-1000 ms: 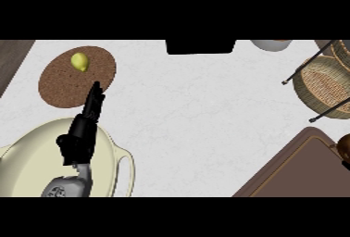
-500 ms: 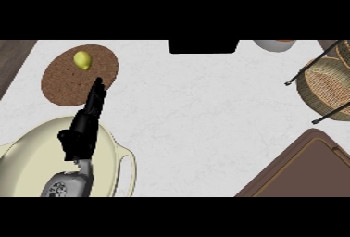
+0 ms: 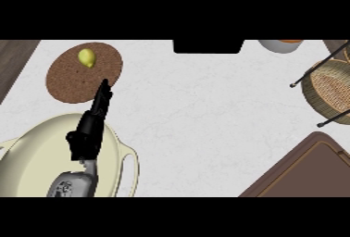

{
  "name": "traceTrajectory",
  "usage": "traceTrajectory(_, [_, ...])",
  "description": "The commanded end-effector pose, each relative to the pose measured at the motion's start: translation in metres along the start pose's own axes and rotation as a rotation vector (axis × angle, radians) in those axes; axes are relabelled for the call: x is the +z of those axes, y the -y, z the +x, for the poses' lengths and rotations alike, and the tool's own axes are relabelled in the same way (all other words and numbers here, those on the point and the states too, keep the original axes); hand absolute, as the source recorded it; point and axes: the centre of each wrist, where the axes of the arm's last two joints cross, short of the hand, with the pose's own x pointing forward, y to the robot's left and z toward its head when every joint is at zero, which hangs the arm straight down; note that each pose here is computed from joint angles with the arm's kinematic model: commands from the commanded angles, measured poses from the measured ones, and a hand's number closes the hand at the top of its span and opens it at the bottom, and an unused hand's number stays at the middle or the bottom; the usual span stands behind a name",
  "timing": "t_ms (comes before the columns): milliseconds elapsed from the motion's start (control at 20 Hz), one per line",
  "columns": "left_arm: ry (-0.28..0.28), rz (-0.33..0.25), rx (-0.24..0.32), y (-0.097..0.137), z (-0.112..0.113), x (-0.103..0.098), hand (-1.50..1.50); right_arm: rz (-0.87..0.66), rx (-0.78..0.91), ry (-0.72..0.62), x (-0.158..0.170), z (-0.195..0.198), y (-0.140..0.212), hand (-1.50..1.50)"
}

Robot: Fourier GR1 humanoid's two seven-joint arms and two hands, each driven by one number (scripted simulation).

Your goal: Pick the pear from the tray and place it in the tiered basket

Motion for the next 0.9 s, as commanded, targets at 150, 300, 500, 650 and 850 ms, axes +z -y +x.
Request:
traceTrajectory(150, [0.013,0.006,-0.001,0.003,0.014,0.005,0.0,-0.049,-0.009,-0.044,-0.051,0.004,-0.009,1.5])
traceTrajectory(300, [-0.002,-0.008,0.005,0.013,0.003,0.005,0.0,-0.042,0.043,-0.063,-0.061,-0.007,0.004,1.5])
traceTrajectory(500, [0.008,-0.004,0.008,-0.006,0.002,0.006,0.0,-0.075,0.088,-0.056,-0.08,-0.022,-0.018,1.5])
traceTrajectory(650, [0.011,-0.014,0.008,-0.002,0.016,0.002,0.0,-0.067,0.127,-0.075,-0.1,-0.03,-0.032,1.5])
traceTrajectory(850, [0.006,0.001,0.013,0.0,-0.016,-0.002,0.0,-0.051,0.135,-0.073,-0.111,-0.044,-0.053,1.5])
